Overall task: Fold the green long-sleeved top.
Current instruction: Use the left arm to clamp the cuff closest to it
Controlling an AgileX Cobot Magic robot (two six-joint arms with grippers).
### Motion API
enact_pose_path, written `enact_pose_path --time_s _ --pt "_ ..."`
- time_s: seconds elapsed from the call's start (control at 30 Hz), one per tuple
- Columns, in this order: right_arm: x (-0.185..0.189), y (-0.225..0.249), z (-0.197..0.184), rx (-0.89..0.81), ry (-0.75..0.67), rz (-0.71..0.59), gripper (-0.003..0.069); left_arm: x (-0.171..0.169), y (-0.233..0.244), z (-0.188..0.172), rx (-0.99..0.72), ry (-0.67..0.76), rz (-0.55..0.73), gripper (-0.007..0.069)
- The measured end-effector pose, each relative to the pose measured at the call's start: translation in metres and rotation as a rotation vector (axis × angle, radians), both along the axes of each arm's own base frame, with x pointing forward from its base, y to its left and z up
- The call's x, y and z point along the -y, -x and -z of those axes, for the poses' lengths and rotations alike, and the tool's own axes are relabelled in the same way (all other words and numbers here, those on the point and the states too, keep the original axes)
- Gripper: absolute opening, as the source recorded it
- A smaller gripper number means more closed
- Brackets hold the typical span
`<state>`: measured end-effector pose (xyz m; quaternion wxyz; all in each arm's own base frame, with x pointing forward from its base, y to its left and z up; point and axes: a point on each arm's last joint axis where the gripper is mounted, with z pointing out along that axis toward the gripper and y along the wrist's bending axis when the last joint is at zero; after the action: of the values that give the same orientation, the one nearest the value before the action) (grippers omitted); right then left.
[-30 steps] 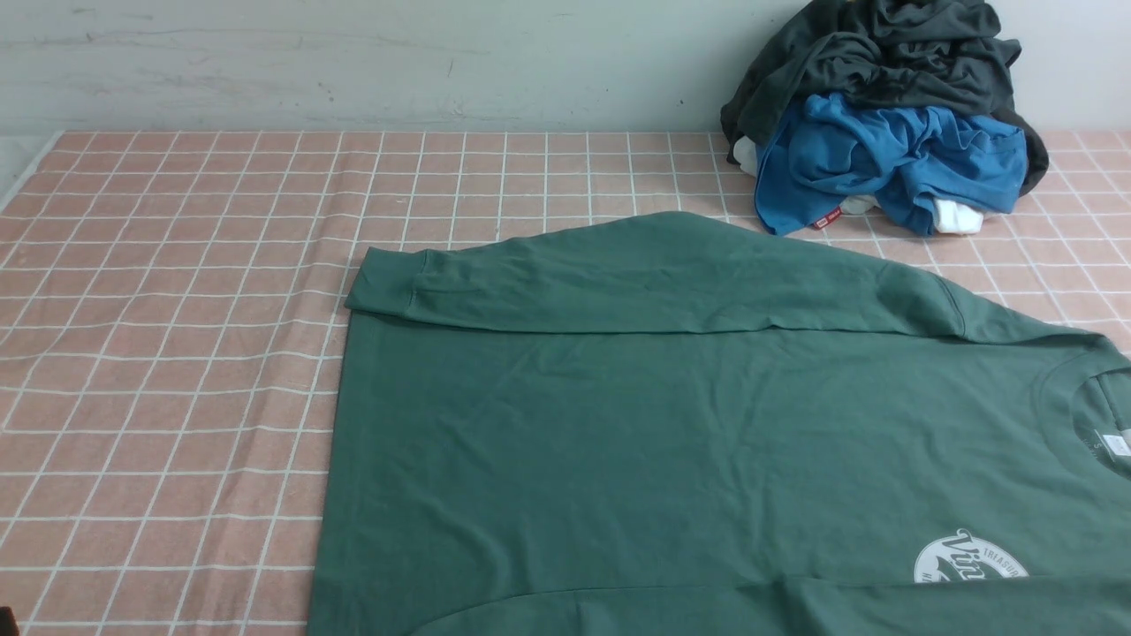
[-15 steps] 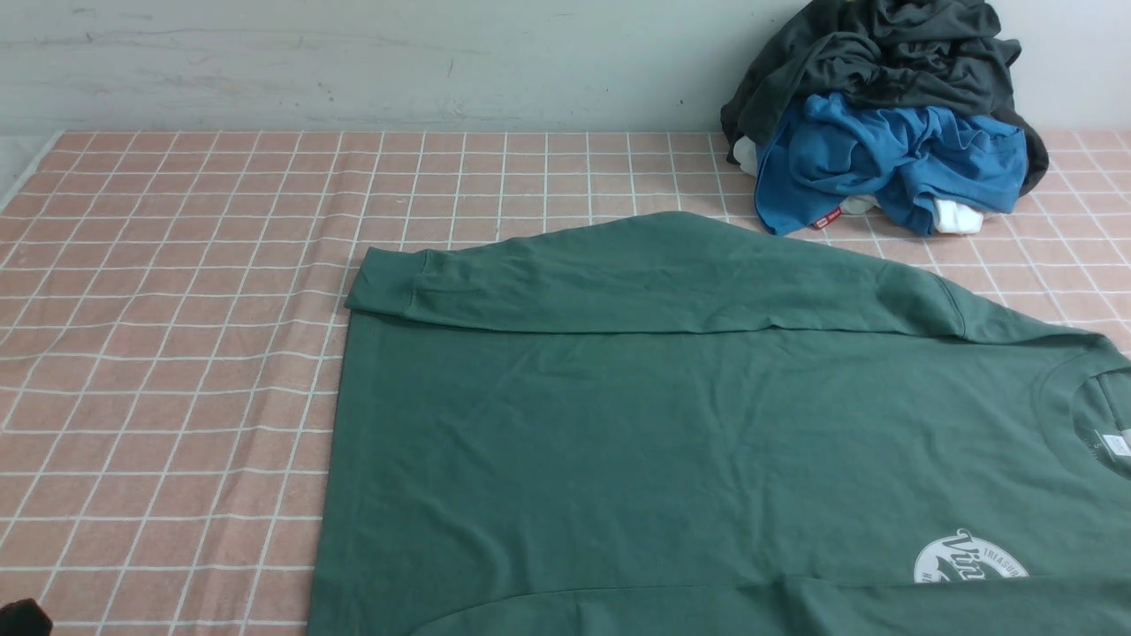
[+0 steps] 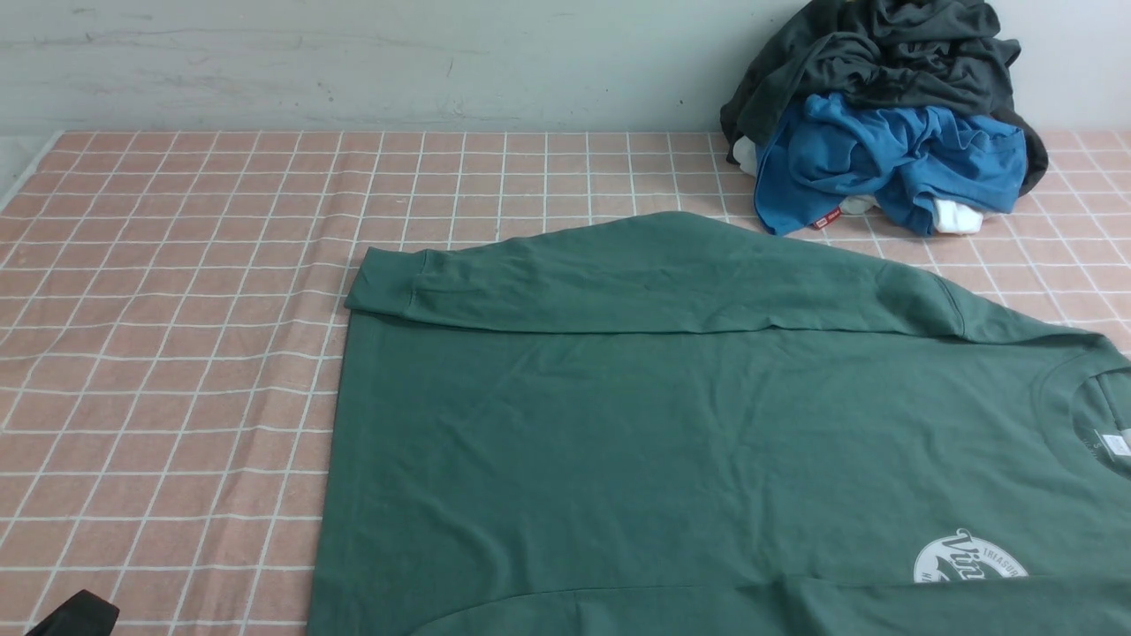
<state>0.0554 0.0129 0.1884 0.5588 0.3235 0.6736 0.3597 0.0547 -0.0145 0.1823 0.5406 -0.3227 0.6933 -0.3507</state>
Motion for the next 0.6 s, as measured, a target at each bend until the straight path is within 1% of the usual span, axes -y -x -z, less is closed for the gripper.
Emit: enact_pose_path --time_s 0.03,0.1,0.13,0.17,0.2,0.23,0.27,0.3,0.37,0.4,0.43,0.47,0.5,0.57,0.6 --pt "-0.001 0.0 -0.002 0.011 -0.079 0.002 -0.0014 0.0 0.0 0.0 0.0 0.004 0.0 -0.0003" --pt "-0.001 0.0 -0.004 0.023 -0.165 0.002 -0.0014 0.001 0.001 -0.004 0.008 -0.044 0.021 -0.0003" --pt "-0.001 0.0 -0.004 0.023 -0.165 0.002 -0.0014 0.001 0.001 -0.004 0.009 -0.052 0.022 -0.0003" --pt "-0.001 0.0 -0.005 0.031 -0.158 0.003 -0.0014 0.003 0.003 -0.017 0.049 -0.145 0.051 -0.0003" --pt "-0.001 0.0 -0.005 0.032 -0.158 0.002 -0.0014 0.003 0.003 -0.019 0.056 -0.158 0.054 -0.0003" --pt "0.0 0.0 -0.005 0.044 -0.135 0.009 -0.0014 0.003 0.005 -0.033 0.103 -0.245 0.068 -0.0003" --pt "0.0 -0.001 -0.006 0.05 -0.118 0.014 -0.0014 0.004 0.007 -0.042 0.138 -0.294 0.073 -0.0003" --pt "0.001 -0.001 -0.006 0.059 -0.092 0.021 -0.0014 0.004 0.011 -0.057 0.196 -0.406 0.08 -0.0003" --pt "0.002 -0.001 -0.007 0.074 -0.03 0.026 -0.0014 0.005 0.017 -0.081 0.272 -0.562 0.092 -0.0003" --pt "0.002 -0.001 -0.007 0.076 -0.023 0.028 -0.0014 0.006 0.017 -0.084 0.279 -0.602 0.099 -0.0003" --pt "0.003 -0.001 -0.007 0.084 0.03 0.027 -0.0014 0.007 0.017 -0.094 0.275 -0.678 0.123 -0.0003" --pt "0.003 -0.001 -0.007 0.09 0.083 0.025 -0.0014 0.008 0.014 -0.104 0.237 -0.741 0.168 -0.0003" --pt "0.003 -0.001 -0.008 0.093 0.102 0.024 -0.0014 0.008 0.013 -0.105 0.227 -0.76 0.175 -0.0003" --pt "0.003 0.001 -0.023 0.144 0.241 0.018 -0.0014 0.009 0.001 -0.118 0.083 -0.865 0.286 -0.0003" --pt "0.003 0.002 -0.031 0.163 0.287 0.02 -0.0014 0.008 -0.005 -0.123 0.007 -0.905 0.339 -0.0003"
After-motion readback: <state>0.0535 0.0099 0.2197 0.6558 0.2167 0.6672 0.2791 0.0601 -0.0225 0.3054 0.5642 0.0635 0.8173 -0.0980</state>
